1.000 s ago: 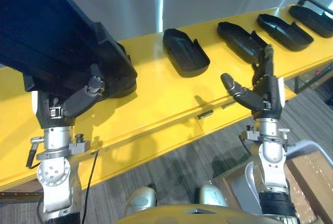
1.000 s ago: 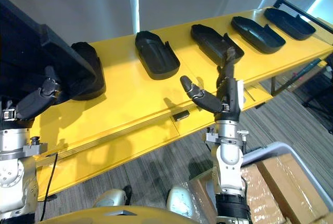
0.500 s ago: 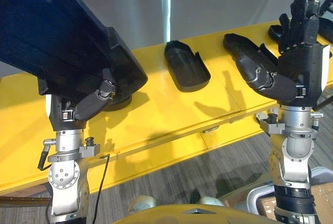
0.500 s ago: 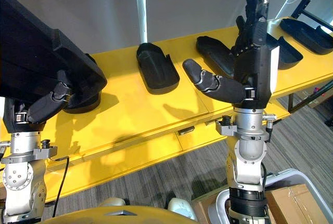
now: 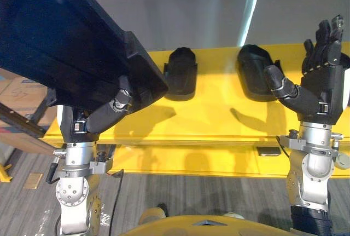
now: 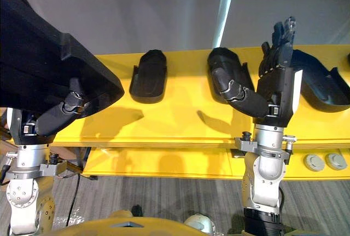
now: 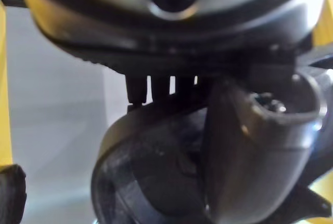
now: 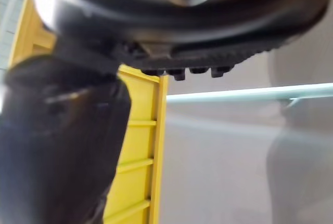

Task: Walk over and take three plastic housings, then place them on the shelf

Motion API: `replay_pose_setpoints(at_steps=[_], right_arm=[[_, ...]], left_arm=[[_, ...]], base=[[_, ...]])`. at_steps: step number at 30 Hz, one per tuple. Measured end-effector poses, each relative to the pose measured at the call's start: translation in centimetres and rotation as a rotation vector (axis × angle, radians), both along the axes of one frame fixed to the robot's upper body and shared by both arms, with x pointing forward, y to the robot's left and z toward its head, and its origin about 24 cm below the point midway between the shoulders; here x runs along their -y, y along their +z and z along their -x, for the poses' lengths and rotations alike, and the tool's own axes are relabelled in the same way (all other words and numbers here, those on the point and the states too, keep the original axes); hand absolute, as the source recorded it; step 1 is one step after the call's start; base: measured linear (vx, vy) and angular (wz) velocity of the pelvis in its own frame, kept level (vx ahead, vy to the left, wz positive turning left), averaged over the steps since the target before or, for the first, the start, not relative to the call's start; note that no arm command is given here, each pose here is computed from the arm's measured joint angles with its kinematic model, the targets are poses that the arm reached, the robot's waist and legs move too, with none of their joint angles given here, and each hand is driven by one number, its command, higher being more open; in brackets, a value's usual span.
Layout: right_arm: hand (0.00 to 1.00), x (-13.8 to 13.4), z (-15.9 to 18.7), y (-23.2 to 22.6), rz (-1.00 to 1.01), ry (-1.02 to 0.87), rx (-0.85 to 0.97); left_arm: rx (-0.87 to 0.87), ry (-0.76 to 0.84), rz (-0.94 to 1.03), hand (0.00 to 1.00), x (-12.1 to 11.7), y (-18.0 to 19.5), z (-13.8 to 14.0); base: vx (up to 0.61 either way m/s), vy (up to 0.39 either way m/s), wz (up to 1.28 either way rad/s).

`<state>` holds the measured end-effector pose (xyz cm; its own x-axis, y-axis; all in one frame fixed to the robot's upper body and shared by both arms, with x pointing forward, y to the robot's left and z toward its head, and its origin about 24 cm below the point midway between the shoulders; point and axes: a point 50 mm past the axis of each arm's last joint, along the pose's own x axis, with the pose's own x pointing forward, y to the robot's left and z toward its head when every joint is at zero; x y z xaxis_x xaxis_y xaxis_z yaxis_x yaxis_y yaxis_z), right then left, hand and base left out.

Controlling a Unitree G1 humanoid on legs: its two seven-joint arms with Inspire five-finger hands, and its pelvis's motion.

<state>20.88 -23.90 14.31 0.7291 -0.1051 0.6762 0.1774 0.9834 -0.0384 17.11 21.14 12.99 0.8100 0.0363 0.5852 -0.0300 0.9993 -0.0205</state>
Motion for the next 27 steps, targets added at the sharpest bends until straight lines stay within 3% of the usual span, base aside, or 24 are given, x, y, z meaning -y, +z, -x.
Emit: replay_pose_setpoints(at_steps=[8,14,21,24,27], right_arm=[[1.00,-1.5,-0.2,-1.0,-0.063,0.033,-0.019],[1.00,-1.9,-0.2,-1.2,-0.055,0.082,-0.030],[1.00,-1.8,-1.1,-1.5,-0.111,0.128,-0.035],[1.00,-1.4,-1.2,-1.0,-0.189,0.129,0.008],[1.00,-1.6,-1.1,-1.2,-0.196,0.007,0.019]], left_arm=[[0.012,-0.069,0.023,0.00,-0.2,0.3,-0.1],[-0.037,-0.112,0.077,0.00,1.0,-0.3,-0.9],[-0.118,-0.027,0.133,0.00,1.1,-2.2,-1.5],[-0.156,-0.011,0.108,0.00,1.1,-2.9,-1.4],[-0.158,-0.010,0.094,0.00,0.9,-2.9,-1.5]], base=[[0.00,0.090,-0.04],[0.04,-0.033,-0.12],[-0.05,0.041,-0.06],[-0.05,0.288,-0.23],[0.04,0.447,-0.20]])
